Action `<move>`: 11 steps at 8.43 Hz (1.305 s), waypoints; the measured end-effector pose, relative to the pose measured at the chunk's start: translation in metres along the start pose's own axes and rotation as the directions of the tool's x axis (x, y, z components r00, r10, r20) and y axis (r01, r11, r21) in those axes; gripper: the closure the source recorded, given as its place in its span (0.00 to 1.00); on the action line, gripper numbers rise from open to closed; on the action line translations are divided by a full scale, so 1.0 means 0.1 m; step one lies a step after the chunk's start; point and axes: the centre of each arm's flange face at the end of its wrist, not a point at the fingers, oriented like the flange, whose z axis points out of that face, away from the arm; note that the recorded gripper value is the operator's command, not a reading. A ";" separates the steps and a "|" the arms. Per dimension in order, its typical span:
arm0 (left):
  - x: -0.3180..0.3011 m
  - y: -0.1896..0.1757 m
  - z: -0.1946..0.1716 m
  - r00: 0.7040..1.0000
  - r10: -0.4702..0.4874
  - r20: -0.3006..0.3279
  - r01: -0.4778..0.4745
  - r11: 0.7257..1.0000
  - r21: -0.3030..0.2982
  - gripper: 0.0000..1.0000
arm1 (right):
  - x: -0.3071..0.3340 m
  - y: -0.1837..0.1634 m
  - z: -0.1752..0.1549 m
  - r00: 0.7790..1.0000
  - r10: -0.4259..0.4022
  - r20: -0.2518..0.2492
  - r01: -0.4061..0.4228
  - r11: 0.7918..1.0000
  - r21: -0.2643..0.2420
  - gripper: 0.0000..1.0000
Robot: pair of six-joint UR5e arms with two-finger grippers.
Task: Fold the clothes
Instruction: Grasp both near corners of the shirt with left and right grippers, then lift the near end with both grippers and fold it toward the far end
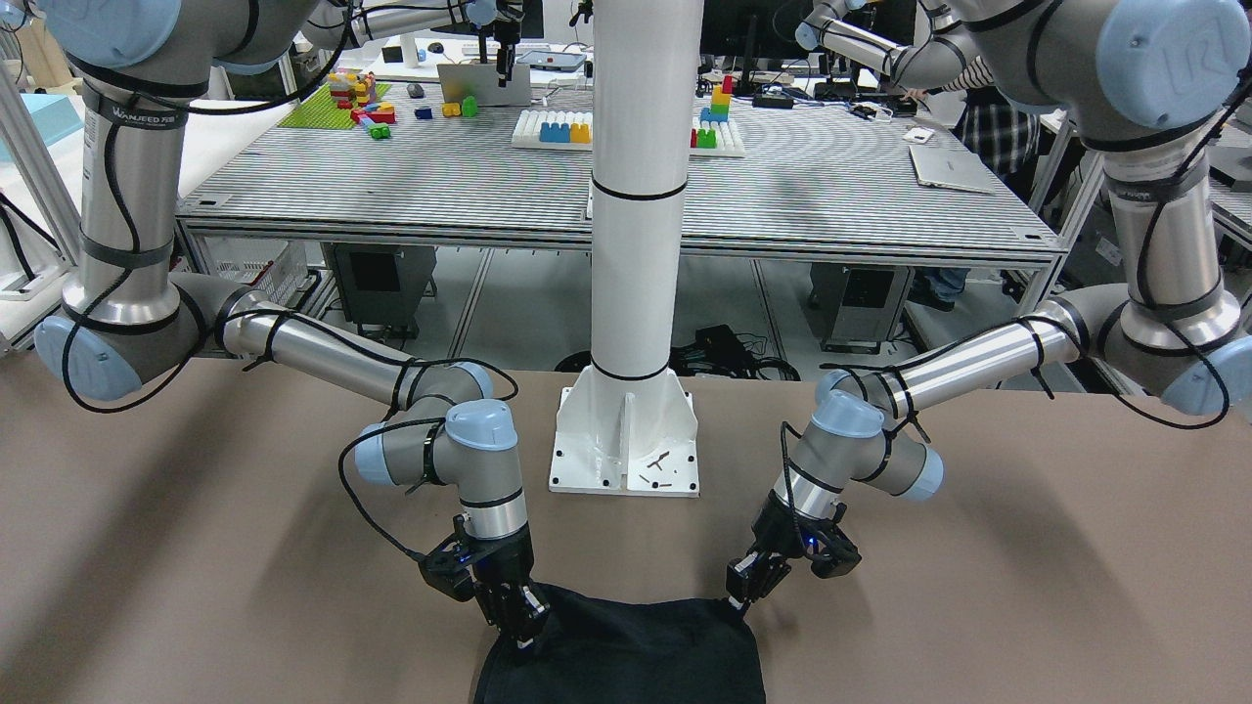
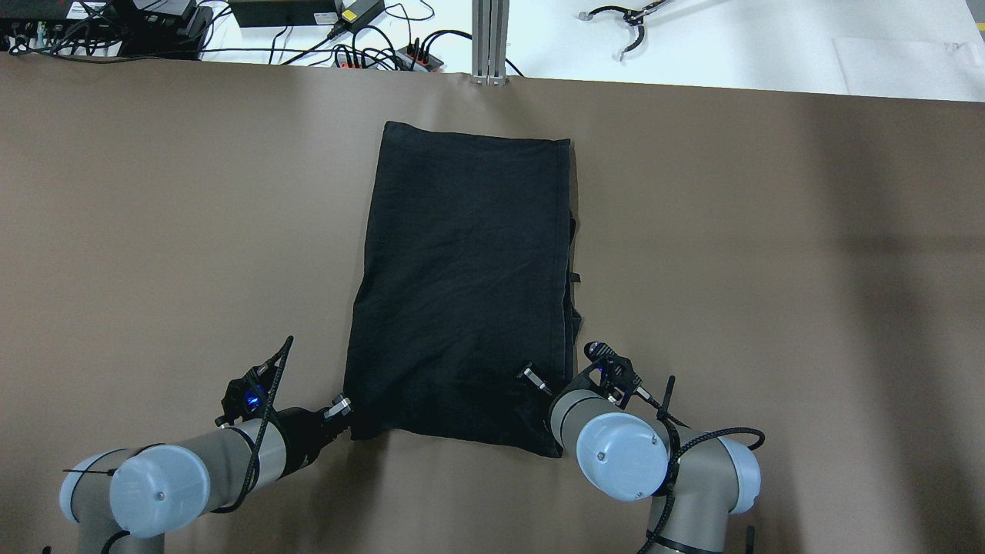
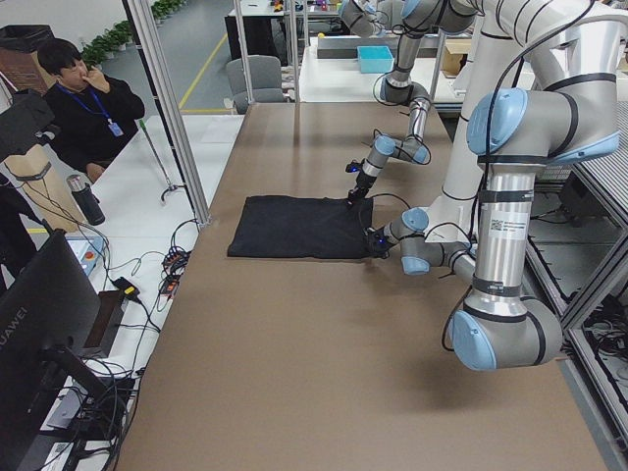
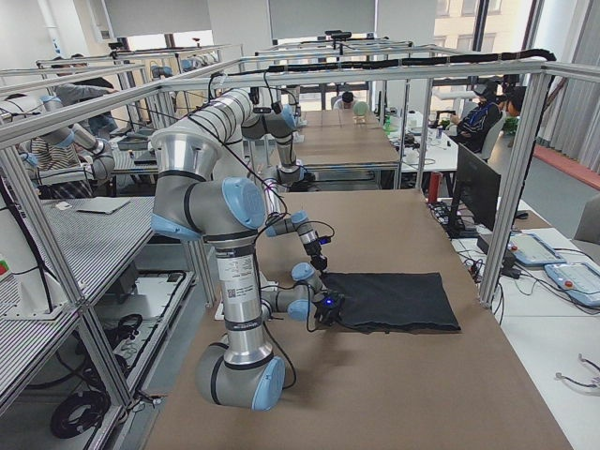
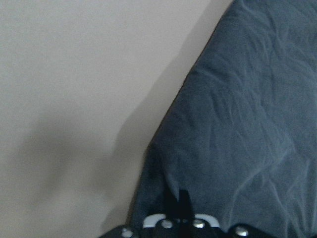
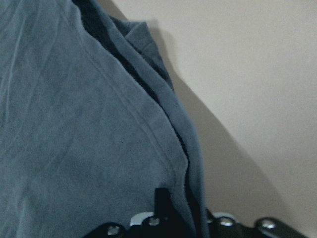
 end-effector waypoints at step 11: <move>0.50 0.10 -0.79 0.995 -0.012 -0.097 -0.001 0.991 -0.131 1.00 | 0.21 0.07 -1.13 0.998 -0.022 0.053 0.027 0.995 -0.101 1.00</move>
